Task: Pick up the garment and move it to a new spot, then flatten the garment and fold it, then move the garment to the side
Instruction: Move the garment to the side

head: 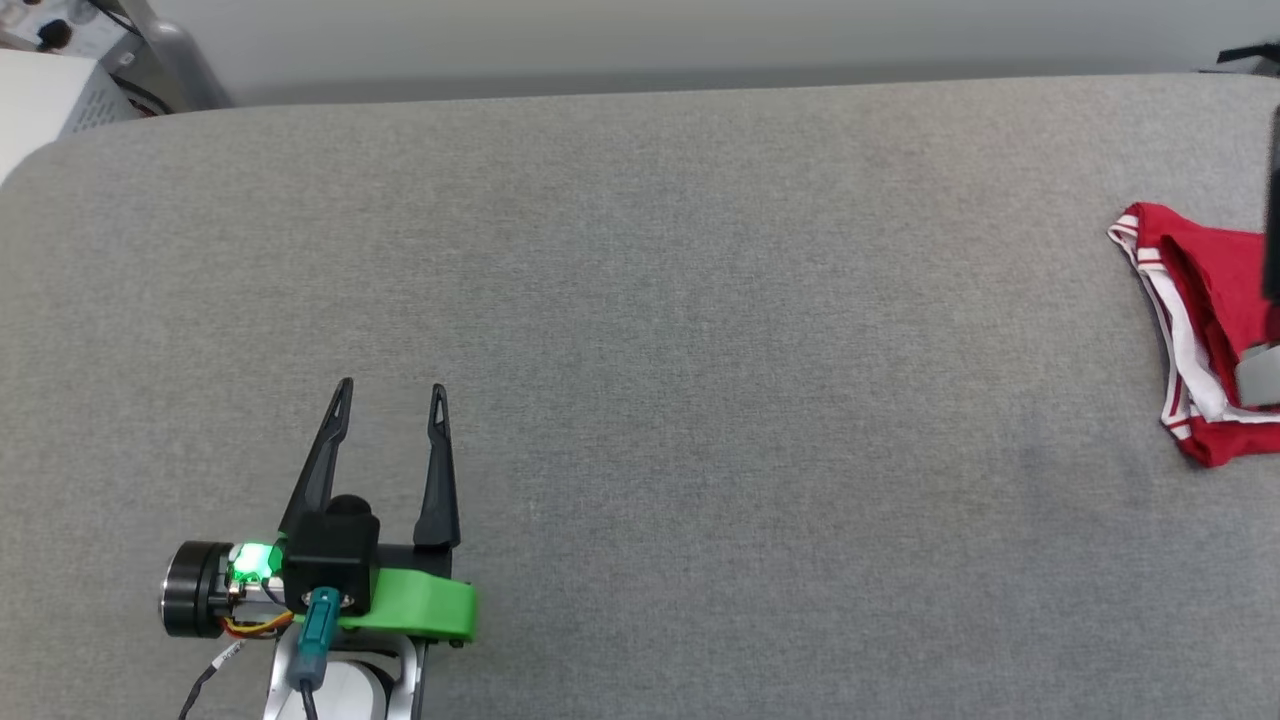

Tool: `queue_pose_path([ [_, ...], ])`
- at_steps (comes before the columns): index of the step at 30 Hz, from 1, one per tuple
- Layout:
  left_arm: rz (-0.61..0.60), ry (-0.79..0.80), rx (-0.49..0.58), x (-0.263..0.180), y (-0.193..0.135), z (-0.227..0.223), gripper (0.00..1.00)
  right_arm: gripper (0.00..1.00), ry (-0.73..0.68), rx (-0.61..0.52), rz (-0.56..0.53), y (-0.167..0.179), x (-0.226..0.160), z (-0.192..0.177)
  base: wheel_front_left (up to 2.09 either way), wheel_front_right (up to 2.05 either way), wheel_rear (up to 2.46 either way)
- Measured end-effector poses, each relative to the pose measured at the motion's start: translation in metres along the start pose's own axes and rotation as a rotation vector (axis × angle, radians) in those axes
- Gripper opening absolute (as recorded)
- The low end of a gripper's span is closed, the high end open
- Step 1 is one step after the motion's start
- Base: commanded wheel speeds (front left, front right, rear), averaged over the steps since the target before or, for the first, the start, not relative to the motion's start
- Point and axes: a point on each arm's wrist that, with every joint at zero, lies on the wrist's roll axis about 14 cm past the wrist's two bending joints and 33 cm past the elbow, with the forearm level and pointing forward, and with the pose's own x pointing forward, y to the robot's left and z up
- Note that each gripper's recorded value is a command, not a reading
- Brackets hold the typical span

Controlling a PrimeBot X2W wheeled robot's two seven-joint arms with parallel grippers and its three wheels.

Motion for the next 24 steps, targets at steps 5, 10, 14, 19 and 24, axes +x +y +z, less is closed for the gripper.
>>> queue_pose_path([
  [5, 0.043, -0.009, 0.009, -0.013, 0.014, 0.008, 1.0, 1.0, -0.038, 0.13, 0.064, 0.052, -0.012, 0.008, 0.0, 0.0, 0.0],
  [10, 0.083, -0.018, 0.007, -0.025, 0.027, 0.014, 1.0, 1.0, 0.012, 0.226, 0.126, 0.094, -0.032, -0.002, 0.0, 0.0, 0.0],
  [14, 0.104, -0.02, 0.006, -0.036, 0.032, 0.017, 1.0, 1.0, 0.072, 0.281, 0.138, 0.111, -0.053, -0.013, 0.0, 0.0, 0.0],
  [19, 0.116, -0.017, -0.01, -0.048, 0.035, 0.018, 1.0, 1.0, 0.129, 0.335, 0.121, 0.12, -0.078, -0.022, 0.0, 0.0, 0.0],
  [24, 0.11, -0.011, -0.025, -0.06, 0.034, 0.018, 1.0, 1.0, 0.153, 0.376, 0.097, 0.122, -0.099, -0.022, 0.0, 0.0, 0.0],
])
